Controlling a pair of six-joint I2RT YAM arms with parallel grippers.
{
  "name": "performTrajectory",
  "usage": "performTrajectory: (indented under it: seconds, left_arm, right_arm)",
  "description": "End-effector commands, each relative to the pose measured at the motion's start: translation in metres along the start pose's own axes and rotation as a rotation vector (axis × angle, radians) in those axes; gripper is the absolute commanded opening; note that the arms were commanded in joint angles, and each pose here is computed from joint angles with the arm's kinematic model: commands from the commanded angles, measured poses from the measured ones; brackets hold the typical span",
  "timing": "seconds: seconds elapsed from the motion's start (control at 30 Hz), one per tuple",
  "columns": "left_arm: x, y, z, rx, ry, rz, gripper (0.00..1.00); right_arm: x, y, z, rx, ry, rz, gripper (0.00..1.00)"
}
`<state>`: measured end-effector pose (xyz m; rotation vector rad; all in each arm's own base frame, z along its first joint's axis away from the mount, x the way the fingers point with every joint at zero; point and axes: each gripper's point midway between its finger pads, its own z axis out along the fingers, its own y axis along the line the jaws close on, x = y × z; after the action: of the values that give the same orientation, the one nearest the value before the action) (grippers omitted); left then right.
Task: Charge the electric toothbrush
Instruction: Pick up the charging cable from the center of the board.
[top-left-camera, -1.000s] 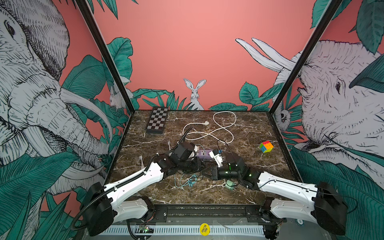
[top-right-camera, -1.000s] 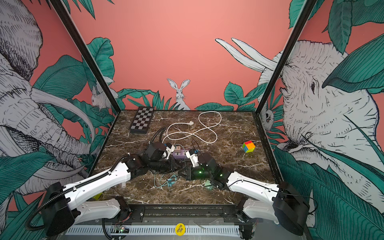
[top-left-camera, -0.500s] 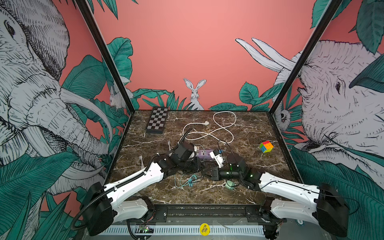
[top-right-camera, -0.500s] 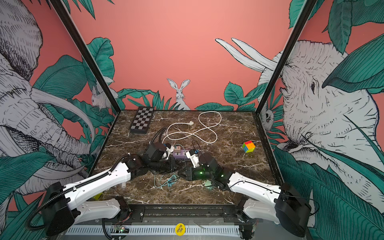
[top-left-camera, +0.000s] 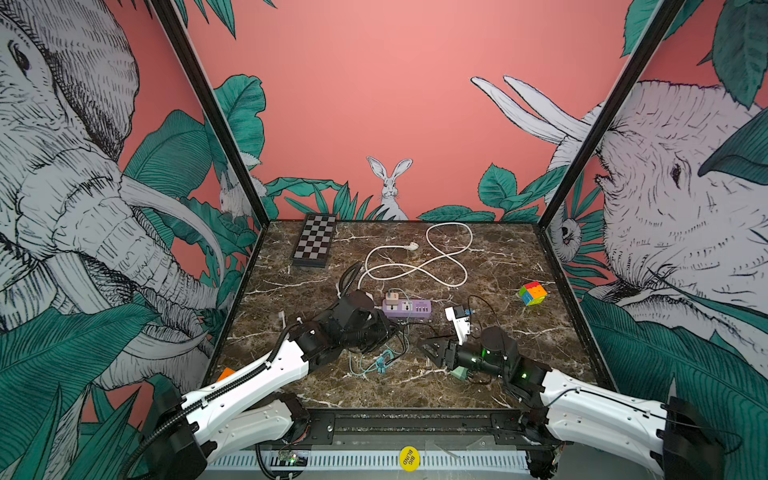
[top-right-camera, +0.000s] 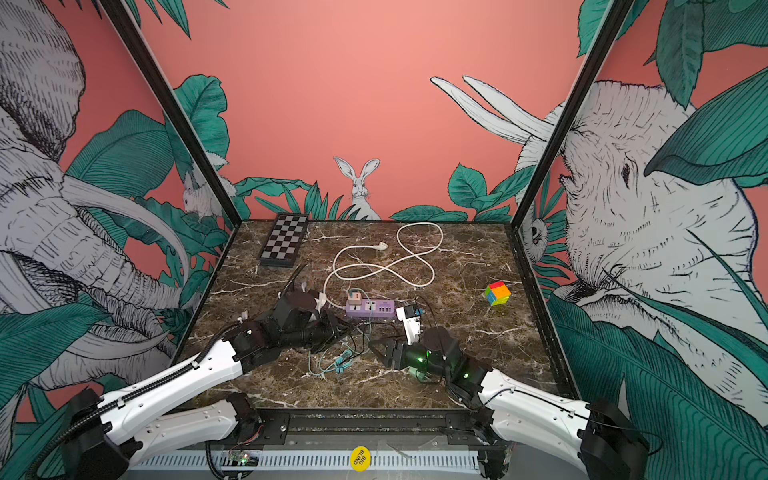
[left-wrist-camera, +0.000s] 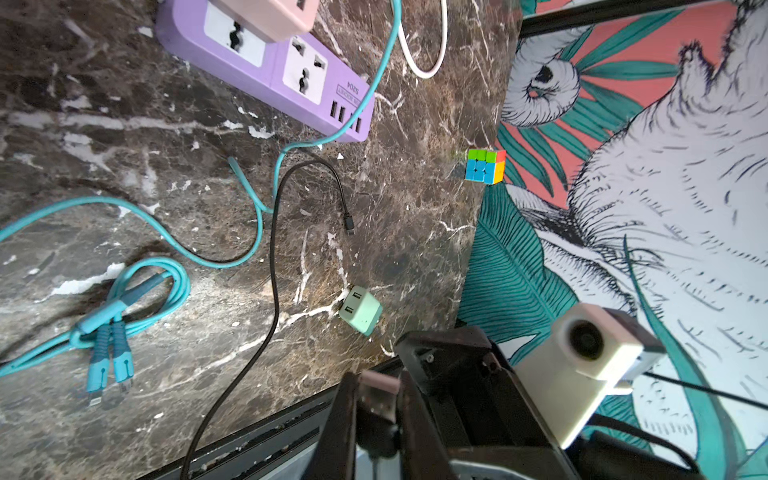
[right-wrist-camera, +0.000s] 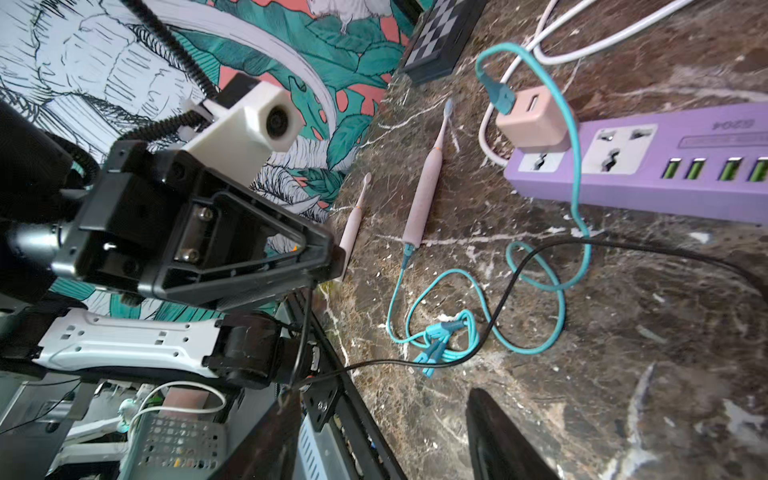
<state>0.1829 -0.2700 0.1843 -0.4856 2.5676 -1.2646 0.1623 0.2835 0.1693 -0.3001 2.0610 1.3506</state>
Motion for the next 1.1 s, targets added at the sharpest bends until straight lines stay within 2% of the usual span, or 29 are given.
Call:
performTrajectory:
  seconds: [0.0, 0.23, 0.43, 0.7, 1.07]
  left_arm:
    - [-0.005, -0.007, 0.0, 0.046, -0.032, -0.104, 0.0]
    - [0.002, -0.011, 0.01, 0.046, 0.024, -0.135, 0.0]
    - [-0.002, -0.01, 0.009, 0.063, -0.001, -0.179, 0.0]
    - [-0.005, -0.012, 0.005, 0.103, -0.018, -0.245, 0.0]
    - [-0.004, -0.014, 0.006, 0.124, -0.012, -0.268, 0.0]
  right_arm:
    - [-0.038, 0.034, 0.0, -0.067, -0.172, -0.133, 0.62]
    - [-0.036, 0.042, 0.008, 0.02, -0.164, -0.31, 0.57]
    - [-0.029, 0.048, 0.024, 0.008, -0.158, -0.32, 0.5]
    - [-0.038, 0.05, 0.029, 0.034, -0.19, -0.351, 0.44]
    - [-0.041, 0.048, 0.039, 0.04, -0.209, -0.321, 0.36]
